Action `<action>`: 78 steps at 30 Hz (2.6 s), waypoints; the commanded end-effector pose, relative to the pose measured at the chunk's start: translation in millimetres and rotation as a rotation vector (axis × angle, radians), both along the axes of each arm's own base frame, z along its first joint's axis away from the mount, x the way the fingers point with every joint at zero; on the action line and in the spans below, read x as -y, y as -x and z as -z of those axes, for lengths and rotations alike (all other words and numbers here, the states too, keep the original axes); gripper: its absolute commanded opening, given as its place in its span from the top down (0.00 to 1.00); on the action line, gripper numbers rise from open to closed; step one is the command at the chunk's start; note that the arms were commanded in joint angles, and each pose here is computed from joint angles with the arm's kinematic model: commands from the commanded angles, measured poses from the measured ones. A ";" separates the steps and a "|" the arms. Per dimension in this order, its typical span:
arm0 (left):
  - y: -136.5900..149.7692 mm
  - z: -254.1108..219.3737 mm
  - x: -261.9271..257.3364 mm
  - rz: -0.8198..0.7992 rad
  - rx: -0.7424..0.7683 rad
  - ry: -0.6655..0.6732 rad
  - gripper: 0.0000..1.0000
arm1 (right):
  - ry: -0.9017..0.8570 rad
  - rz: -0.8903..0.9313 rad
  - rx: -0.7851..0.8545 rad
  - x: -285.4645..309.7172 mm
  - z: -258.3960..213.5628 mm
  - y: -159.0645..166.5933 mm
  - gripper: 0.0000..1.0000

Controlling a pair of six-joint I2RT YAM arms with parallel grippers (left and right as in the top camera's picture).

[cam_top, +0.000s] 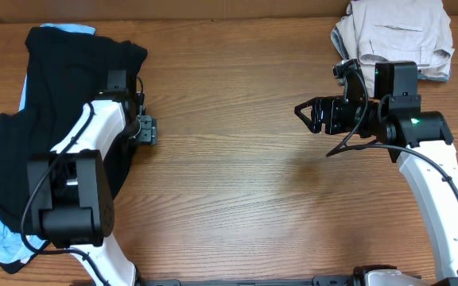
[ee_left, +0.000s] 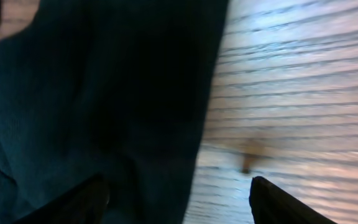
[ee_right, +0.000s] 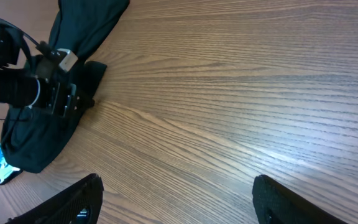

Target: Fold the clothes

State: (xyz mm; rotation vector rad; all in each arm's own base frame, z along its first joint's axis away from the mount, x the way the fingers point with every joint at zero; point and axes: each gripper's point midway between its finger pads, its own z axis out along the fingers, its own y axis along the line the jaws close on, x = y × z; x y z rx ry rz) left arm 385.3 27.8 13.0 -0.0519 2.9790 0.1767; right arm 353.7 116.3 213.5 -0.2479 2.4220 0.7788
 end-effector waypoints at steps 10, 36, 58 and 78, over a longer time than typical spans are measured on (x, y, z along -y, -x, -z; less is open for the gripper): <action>6.3 28.6 -6.7 -0.032 -0.077 -0.025 0.80 | 0.014 0.010 0.007 2.9 -4.8 -1.4 0.26; -68.8 -225.8 304.2 0.601 0.408 0.557 0.96 | -0.108 0.302 -0.026 84.6 -24.3 -8.7 0.49; -40.9 -322.0 461.4 0.781 0.800 0.850 0.04 | -0.129 0.564 -0.096 167.4 -22.6 21.8 0.34; -105.3 -232.9 143.9 0.248 0.436 0.355 0.00 | 0.041 0.241 -0.192 33.2 6.6 25.8 0.31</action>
